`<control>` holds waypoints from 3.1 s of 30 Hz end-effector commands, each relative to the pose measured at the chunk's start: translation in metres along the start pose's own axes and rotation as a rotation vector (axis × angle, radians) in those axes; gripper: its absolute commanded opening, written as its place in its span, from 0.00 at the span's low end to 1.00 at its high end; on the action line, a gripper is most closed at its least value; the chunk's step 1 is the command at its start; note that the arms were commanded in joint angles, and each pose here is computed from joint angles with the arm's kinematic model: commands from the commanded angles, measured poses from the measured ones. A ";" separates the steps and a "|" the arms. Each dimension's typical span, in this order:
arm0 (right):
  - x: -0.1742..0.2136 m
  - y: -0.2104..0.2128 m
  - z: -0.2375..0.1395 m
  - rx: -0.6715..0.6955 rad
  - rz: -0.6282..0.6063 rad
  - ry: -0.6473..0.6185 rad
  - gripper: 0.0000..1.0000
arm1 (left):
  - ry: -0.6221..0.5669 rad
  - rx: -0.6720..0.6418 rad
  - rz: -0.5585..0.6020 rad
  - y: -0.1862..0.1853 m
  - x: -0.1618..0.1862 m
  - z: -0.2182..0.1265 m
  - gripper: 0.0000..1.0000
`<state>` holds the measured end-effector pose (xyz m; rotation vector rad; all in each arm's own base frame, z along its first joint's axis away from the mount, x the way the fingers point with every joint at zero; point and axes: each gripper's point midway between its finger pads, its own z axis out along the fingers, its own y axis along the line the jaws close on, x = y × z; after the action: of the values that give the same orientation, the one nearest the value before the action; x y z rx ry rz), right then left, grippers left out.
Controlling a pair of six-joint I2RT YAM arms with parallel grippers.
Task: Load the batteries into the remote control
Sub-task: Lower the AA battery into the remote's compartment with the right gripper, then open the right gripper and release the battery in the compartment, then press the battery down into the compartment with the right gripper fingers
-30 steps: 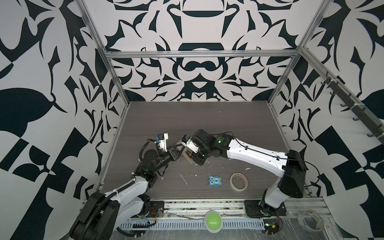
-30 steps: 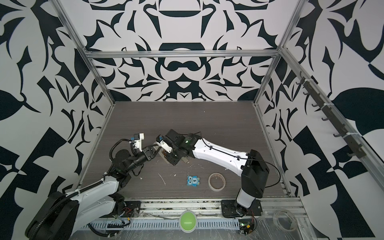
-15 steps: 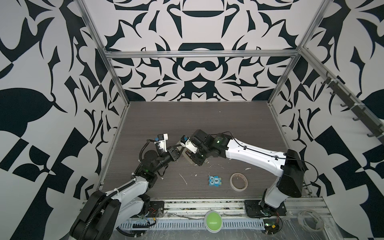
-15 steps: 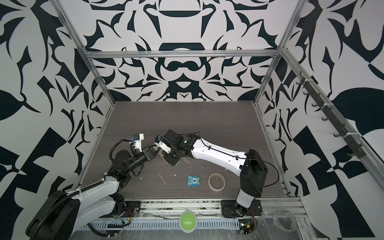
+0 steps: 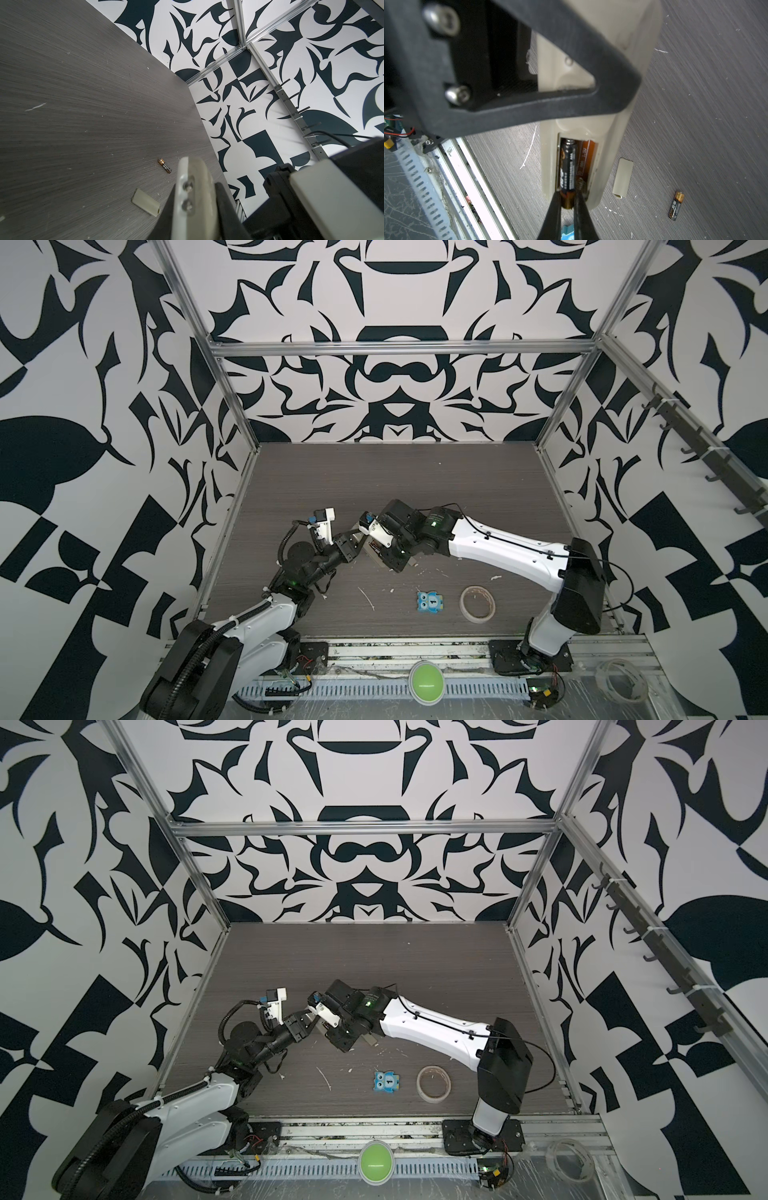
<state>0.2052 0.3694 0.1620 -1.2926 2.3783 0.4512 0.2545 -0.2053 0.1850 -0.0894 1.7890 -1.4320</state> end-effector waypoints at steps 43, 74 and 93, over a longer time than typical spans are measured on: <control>-0.029 0.002 -0.047 0.023 0.000 -0.146 0.38 | -0.006 0.068 -0.024 -0.010 -0.001 0.001 0.00; 0.020 0.076 -0.096 -0.194 -0.610 -0.259 0.43 | 0.345 0.213 -0.083 -0.056 0.044 -0.014 0.00; 0.029 0.083 -0.100 -0.147 -0.692 -0.237 0.36 | 0.393 0.330 -0.128 -0.082 0.047 -0.026 0.00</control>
<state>0.1016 0.3467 0.2350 -1.8903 1.6258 0.5515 0.1782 -0.2379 0.2085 0.2121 1.9242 -1.8830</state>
